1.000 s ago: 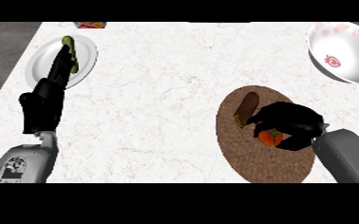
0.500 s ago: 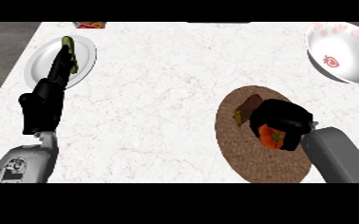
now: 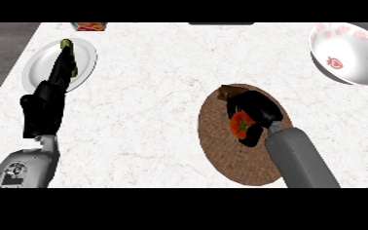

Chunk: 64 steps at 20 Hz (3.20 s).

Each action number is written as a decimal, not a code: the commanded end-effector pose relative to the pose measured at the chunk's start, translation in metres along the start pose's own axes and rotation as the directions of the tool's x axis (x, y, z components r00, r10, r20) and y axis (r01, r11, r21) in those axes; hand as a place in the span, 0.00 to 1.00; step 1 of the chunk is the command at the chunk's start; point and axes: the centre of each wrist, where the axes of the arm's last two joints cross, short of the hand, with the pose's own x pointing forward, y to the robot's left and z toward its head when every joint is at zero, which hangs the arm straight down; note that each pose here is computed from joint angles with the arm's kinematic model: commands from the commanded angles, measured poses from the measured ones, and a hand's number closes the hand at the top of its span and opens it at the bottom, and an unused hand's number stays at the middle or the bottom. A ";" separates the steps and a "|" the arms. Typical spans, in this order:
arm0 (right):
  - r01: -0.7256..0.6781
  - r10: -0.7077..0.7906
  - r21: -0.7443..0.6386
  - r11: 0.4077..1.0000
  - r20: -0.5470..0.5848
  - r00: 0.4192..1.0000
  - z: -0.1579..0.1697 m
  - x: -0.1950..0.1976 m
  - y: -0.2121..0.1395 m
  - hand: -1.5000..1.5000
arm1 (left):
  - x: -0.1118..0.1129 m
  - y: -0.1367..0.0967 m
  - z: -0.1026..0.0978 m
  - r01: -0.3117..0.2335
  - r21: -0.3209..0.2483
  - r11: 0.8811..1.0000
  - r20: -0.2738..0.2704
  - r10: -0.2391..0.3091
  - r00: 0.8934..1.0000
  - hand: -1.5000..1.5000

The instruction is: Pick the tomato from the placemat and place it in the bowl

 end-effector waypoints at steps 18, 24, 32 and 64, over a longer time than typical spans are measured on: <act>0.163 -0.419 -0.744 0.647 -0.169 0.892 0.082 0.073 -0.127 1.00 | -0.003 0.016 0.010 0.005 0.010 1.000 -0.001 -0.005 1.000 0.50; 0.168 -0.500 -0.831 0.530 -0.146 0.854 0.083 0.000 -0.144 1.00 | 0.015 -0.005 0.002 -0.005 -0.001 1.000 0.003 0.005 1.000 0.50; 0.158 -0.535 -0.912 0.379 -0.077 0.841 0.107 -0.102 -0.185 1.00 | 0.006 -0.007 0.003 -0.013 -0.005 1.000 0.025 0.013 1.000 0.50; 0.074 -0.572 -0.936 0.343 -0.145 0.808 0.152 -0.218 -0.156 0.00 | 0.024 -0.018 -0.011 -0.036 -0.061 0.997 0.077 0.041 0.996 0.50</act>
